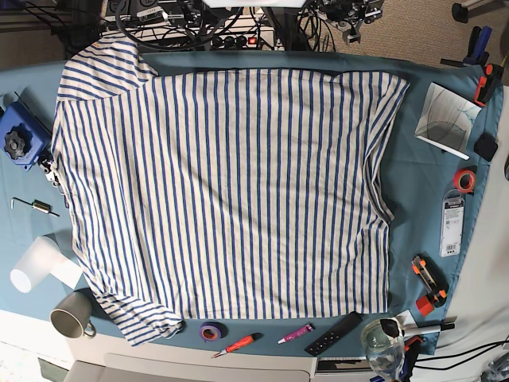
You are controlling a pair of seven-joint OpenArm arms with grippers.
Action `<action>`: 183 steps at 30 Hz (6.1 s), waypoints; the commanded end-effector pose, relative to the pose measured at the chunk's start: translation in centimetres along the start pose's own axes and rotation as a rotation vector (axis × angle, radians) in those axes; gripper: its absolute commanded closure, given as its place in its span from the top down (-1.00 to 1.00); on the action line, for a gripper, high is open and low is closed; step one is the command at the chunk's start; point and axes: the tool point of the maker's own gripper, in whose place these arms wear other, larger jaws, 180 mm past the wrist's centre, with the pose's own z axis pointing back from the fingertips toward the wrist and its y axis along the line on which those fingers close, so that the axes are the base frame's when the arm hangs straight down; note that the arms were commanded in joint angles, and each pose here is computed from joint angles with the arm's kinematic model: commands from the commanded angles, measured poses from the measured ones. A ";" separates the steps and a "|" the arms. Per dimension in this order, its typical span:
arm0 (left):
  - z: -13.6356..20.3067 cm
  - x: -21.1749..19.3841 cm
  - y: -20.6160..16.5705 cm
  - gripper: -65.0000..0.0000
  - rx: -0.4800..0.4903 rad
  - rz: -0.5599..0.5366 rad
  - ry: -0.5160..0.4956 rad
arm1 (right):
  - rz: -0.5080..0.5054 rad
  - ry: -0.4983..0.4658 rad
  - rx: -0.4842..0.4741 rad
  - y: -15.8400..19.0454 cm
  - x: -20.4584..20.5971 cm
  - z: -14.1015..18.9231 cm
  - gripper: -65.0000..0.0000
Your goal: Fold the T-shirt properly
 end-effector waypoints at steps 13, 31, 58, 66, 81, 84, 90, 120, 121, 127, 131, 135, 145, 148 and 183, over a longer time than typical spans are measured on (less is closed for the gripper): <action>0.1 -0.3 0.3 -1.00 -0.001 -0.002 0.006 | 0.001 0.062 0.004 0.0 -1.0 0.1 -0.49; 2.1 -1.3 8.6 -1.00 0.113 0.049 0.023 | 0.011 0.105 -0.069 -4.6 -2.8 1.2 -0.49; 13.2 -6.9 12.0 -1.00 0.072 -0.094 -0.134 | 0.242 0.064 -0.123 -6.6 -11.0 12.2 -0.49; 17.1 -7.0 9.1 -1.00 -0.002 -0.161 -0.140 | 0.228 0.004 -0.192 -6.7 -10.0 16.7 -0.49; 23.0 -3.0 4.2 -1.00 -0.046 -0.336 -0.266 | 0.182 -0.378 -0.322 -7.8 2.8 30.7 -0.49; 24.6 -1.9 2.7 -1.00 -0.043 -0.390 -0.273 | 0.209 -0.442 -0.336 -7.1 4.4 32.6 -0.49; 29.0 1.1 -1.0 -1.00 -0.051 -0.514 -0.378 | 0.231 -0.485 -0.334 -6.2 5.4 33.8 -0.49; 36.3 11.6 -7.1 -1.00 -0.078 -0.675 -0.911 | 0.283 -0.635 -0.470 -7.5 10.3 35.9 -0.49; 36.4 11.9 -7.2 -1.00 -0.079 -0.677 -0.920 | 0.283 -0.644 -0.471 -7.4 10.6 36.0 -0.49; 37.4 13.2 -7.9 -0.64 -0.086 -0.686 -0.979 | 0.302 -0.684 -0.531 -8.0 12.1 37.0 -0.49; 37.9 13.8 -8.3 -0.47 -0.093 -0.690 -1.012 | 0.327 -0.707 -0.589 -8.5 12.9 37.8 -0.49; 38.1 14.0 -8.4 -0.47 -0.095 -0.692 -1.021 | 0.340 -0.720 -0.604 -8.6 13.1 38.1 -0.24; 38.1 14.1 -8.5 -0.47 -0.096 -0.695 -1.023 | 0.239 -0.746 -0.732 -11.0 13.8 40.0 -0.09; 38.1 14.0 -8.5 -0.47 -0.096 -0.695 -1.022 | 0.186 -0.785 -0.783 -12.8 14.6 41.3 -0.09; 38.1 14.0 -8.5 -0.47 -0.096 -0.694 -1.020 | -0.171 -0.675 -0.086 -18.3 10.6 35.0 -0.10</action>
